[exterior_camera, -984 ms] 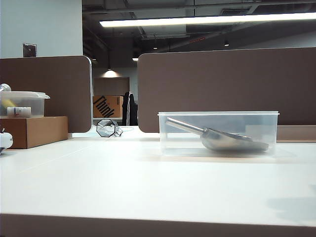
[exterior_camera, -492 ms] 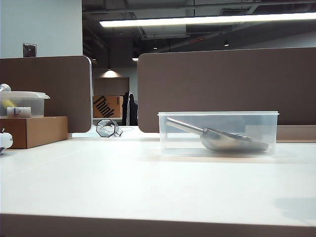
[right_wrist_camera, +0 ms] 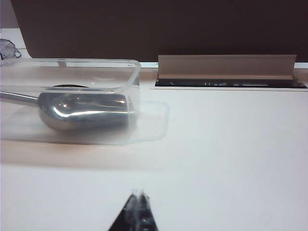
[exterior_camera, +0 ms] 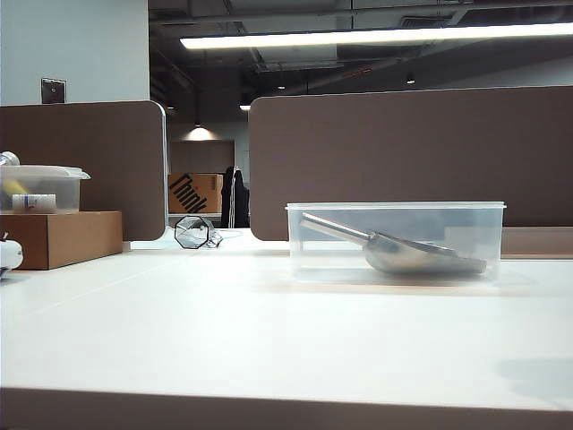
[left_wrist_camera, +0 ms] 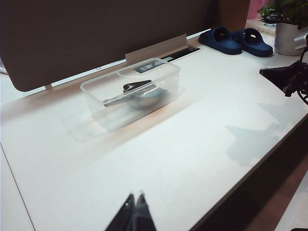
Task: Pick up the metal ice scoop from the table and place it inside the transparent plastic box.
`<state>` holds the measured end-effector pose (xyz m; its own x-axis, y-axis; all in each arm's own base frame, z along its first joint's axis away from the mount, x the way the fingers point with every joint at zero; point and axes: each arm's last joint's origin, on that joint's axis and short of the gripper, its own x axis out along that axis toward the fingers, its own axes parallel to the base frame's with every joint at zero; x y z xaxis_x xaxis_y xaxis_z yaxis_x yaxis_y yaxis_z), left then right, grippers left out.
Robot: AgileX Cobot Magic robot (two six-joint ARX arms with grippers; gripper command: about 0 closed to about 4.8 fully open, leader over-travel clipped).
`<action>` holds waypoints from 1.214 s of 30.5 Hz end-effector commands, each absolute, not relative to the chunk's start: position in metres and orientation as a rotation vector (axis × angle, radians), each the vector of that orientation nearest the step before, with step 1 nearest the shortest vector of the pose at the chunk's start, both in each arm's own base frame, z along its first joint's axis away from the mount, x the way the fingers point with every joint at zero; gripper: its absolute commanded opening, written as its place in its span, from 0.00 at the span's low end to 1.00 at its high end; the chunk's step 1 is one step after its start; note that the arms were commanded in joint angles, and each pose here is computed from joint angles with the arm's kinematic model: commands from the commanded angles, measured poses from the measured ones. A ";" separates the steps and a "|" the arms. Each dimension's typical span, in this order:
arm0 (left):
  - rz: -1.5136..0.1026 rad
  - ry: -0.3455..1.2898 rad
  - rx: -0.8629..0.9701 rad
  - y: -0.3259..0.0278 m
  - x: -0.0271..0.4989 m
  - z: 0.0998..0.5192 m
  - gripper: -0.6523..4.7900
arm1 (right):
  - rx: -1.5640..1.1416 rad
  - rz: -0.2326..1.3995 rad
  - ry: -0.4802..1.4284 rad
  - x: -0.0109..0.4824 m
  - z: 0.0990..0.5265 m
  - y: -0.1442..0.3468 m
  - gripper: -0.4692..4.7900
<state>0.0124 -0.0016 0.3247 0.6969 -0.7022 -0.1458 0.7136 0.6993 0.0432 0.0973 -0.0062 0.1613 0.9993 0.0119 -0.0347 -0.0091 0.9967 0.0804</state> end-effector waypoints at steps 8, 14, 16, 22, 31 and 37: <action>-0.383 0.007 0.008 -0.009 0.025 0.323 0.11 | 0.077 0.012 0.023 0.097 0.163 -0.006 0.09; -0.220 -0.102 -0.064 -0.016 0.060 0.280 0.11 | 0.077 0.012 0.024 0.097 0.163 -0.006 0.09; -0.238 -0.096 -0.094 -0.015 0.070 0.262 0.11 | 0.078 0.012 0.023 0.097 0.163 -0.006 0.09; -0.156 -0.012 -0.124 -0.011 0.090 0.211 0.11 | 0.077 0.012 0.024 0.097 0.163 -0.006 0.09; -0.050 0.050 -0.128 -0.009 0.096 0.164 0.11 | 0.077 0.012 0.024 0.097 0.163 -0.006 0.09; 0.005 0.076 -0.122 -0.007 0.097 0.158 0.11 | 0.078 0.012 0.025 0.097 0.163 -0.006 0.09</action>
<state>0.0966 -0.0079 0.1570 0.9961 -0.0210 -0.0856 0.0105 0.9926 -0.1214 0.0972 -0.0061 0.1613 0.9993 0.0126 -0.0351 -0.0098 0.9967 0.0805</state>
